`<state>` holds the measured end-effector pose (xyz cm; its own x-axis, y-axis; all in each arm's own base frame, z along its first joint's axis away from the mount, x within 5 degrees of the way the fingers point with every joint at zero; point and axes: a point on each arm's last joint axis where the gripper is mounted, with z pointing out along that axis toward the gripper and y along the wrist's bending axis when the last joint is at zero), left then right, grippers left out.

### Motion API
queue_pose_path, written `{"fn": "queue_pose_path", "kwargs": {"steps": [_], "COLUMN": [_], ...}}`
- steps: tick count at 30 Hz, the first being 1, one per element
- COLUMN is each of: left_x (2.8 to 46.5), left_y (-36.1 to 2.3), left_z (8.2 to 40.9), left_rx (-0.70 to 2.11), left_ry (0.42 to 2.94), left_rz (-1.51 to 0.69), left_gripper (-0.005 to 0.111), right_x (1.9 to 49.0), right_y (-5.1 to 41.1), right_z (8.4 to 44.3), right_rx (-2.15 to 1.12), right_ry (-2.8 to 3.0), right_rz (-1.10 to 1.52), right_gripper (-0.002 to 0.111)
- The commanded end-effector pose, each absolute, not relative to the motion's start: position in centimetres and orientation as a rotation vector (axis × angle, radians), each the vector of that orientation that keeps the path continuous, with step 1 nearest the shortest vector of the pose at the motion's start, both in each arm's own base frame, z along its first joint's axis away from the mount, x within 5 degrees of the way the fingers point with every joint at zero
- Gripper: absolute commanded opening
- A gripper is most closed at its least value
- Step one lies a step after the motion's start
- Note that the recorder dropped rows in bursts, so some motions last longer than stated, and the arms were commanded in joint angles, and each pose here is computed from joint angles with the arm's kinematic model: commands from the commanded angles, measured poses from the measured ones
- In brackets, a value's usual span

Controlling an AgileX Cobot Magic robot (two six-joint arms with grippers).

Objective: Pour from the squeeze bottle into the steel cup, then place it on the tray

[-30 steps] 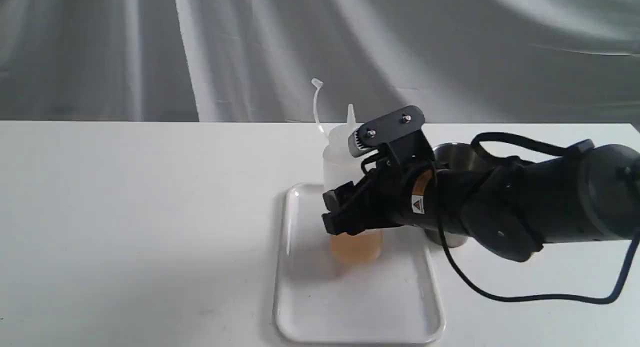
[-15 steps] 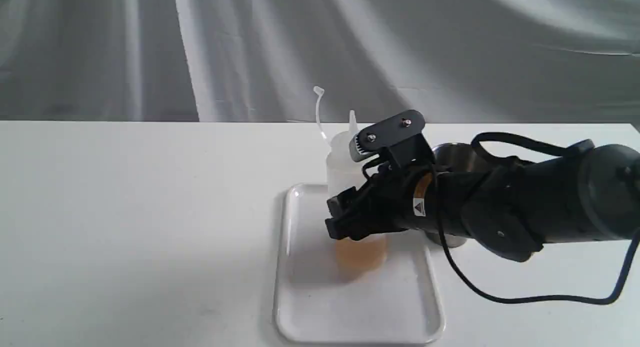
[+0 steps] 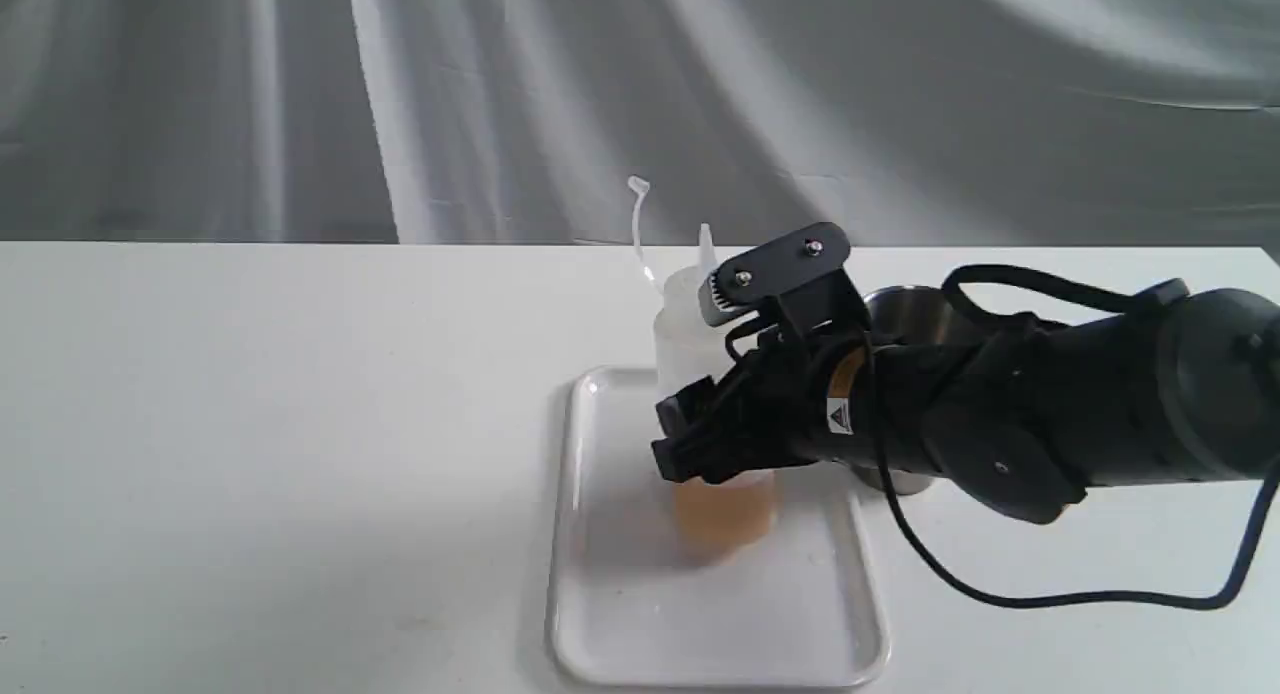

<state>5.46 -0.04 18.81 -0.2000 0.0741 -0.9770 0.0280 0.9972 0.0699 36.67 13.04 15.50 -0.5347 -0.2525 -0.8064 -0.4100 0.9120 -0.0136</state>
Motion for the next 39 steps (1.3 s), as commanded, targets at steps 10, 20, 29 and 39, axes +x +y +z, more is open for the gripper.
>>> {"fn": "queue_pose_path", "kwargs": {"steps": [10, 20, 29, 39], "left_x": [5.5, 5.5, 5.5, 5.5], "left_y": [0.0, 0.0, 0.0, 0.0], "left_z": [18.7, 18.7, 18.7, 18.7], "left_rx": [0.072, 0.07, 0.073, 0.073], "left_ry": [1.767, 1.767, 1.767, 1.767], "left_rz": [0.041, 0.039, 0.042, 0.042], "left_gripper": [0.0, 0.0, 0.0, 0.0], "right_x": [36.7, 36.6, 34.4, 24.7], "right_y": [13.2, 13.2, 12.5, 8.9], "right_z": [16.1, 17.1, 24.4, 34.1], "right_rx": [-0.469, -0.458, -0.429, -0.37], "right_ry": [2.131, 2.109, 1.925, 1.68], "right_rz": [0.23, 0.235, 0.249, 0.235], "right_gripper": [0.055, 0.088, 0.088, 0.088]}}
